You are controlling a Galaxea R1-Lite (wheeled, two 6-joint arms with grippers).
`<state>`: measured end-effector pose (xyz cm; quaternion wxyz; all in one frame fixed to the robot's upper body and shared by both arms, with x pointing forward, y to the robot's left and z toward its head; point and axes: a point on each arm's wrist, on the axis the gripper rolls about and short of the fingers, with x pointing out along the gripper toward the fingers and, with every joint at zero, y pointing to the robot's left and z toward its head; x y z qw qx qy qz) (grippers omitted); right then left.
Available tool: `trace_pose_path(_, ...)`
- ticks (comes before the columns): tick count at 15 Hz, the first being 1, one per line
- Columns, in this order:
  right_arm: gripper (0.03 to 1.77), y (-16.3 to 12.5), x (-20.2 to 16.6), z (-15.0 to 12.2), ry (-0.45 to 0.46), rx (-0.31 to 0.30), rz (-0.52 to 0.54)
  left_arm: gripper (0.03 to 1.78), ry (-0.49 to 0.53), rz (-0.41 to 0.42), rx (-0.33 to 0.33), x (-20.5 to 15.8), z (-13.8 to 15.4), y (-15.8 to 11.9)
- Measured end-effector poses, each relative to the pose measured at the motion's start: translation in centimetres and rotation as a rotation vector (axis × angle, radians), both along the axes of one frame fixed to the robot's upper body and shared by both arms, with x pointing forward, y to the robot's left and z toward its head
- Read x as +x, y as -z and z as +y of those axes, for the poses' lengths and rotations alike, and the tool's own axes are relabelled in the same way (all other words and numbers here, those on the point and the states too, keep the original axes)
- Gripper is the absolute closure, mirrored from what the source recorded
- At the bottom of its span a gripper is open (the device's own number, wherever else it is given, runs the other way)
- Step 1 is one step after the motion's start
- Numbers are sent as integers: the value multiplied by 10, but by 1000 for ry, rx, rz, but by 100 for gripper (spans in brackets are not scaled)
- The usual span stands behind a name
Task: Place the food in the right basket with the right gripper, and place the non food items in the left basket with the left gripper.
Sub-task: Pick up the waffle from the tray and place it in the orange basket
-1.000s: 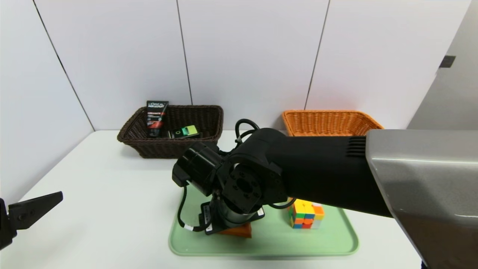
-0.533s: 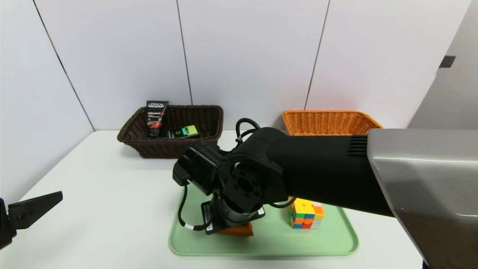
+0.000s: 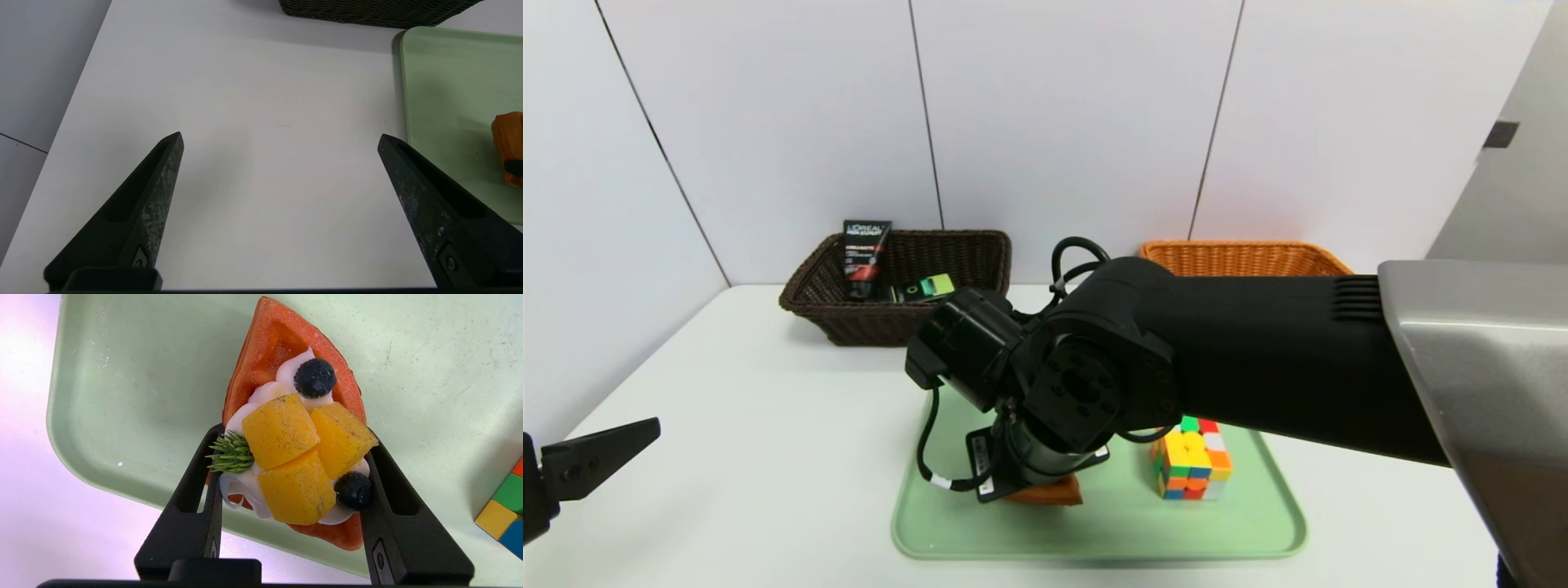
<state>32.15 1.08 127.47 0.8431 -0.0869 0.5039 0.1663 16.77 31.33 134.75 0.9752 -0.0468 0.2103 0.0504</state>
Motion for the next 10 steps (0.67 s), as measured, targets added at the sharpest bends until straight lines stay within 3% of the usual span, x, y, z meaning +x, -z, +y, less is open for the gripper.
trace_pose_path(10,91,-14,-3,-6,11,15,-37,12,0,1,0,0,0,0)
